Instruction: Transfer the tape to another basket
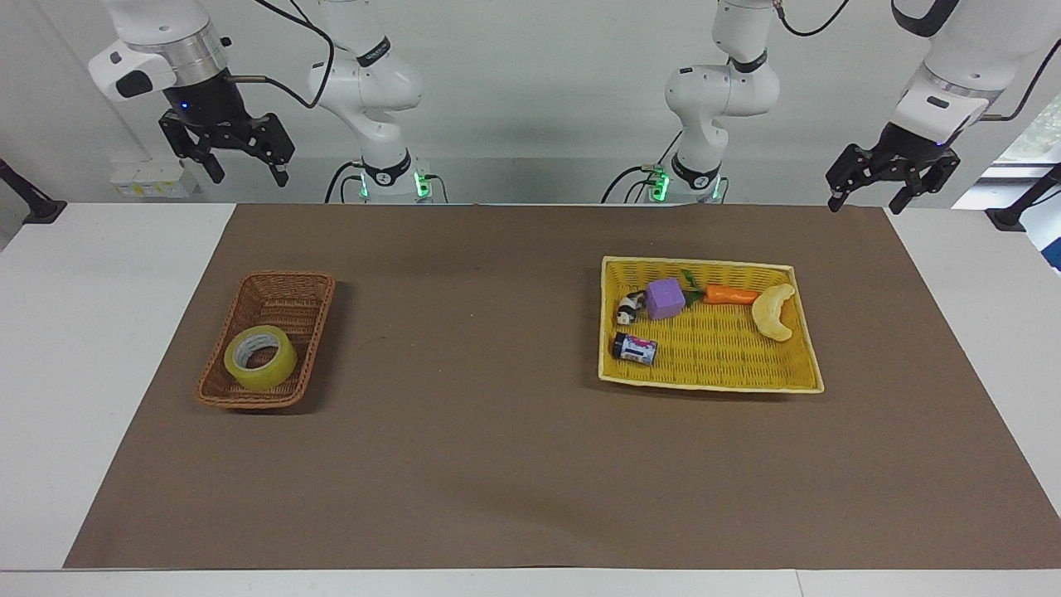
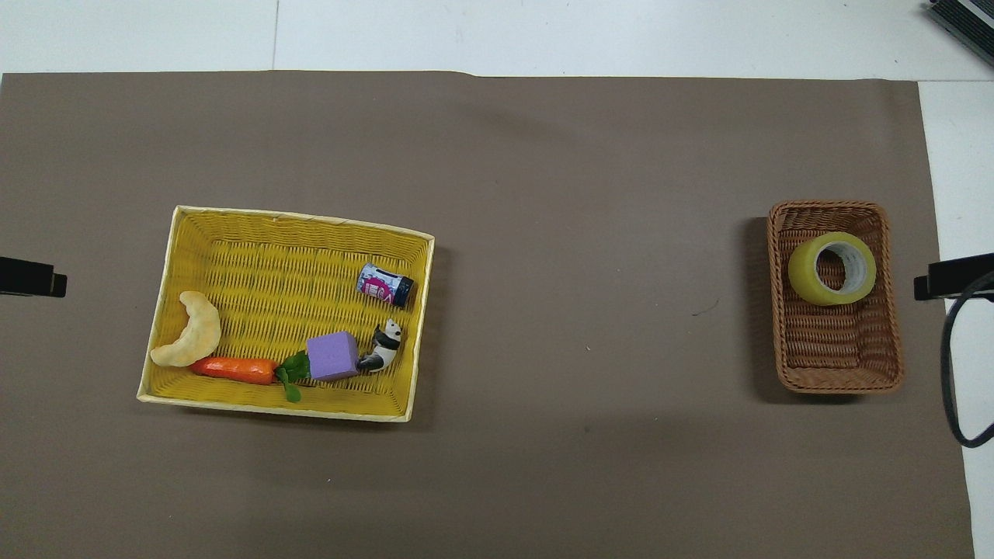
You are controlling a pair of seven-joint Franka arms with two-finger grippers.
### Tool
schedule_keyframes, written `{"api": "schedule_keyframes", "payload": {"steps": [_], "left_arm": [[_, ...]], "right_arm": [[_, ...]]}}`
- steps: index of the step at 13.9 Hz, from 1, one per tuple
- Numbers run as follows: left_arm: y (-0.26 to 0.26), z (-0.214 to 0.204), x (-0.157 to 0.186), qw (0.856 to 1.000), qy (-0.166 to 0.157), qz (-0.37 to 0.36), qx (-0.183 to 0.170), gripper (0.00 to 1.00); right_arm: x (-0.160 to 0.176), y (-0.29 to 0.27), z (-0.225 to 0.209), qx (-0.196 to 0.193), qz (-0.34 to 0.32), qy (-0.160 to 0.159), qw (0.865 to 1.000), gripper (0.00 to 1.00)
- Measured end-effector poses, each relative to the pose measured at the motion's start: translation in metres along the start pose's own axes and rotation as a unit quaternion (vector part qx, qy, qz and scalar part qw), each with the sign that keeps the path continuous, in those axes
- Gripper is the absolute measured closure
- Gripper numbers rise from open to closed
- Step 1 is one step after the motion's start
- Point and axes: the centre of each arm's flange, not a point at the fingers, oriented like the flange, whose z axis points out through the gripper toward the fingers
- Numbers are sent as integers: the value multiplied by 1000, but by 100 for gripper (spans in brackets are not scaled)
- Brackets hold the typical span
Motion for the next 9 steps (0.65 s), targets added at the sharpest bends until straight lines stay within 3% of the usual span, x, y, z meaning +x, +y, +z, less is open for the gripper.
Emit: {"api": "schedule_keyframes", "payload": {"steps": [9], "left_arm": [[0,0,0,1000,0,0,0,0]], "right_arm": [[0,-1,2,0,0,-2,1000,0]]}}
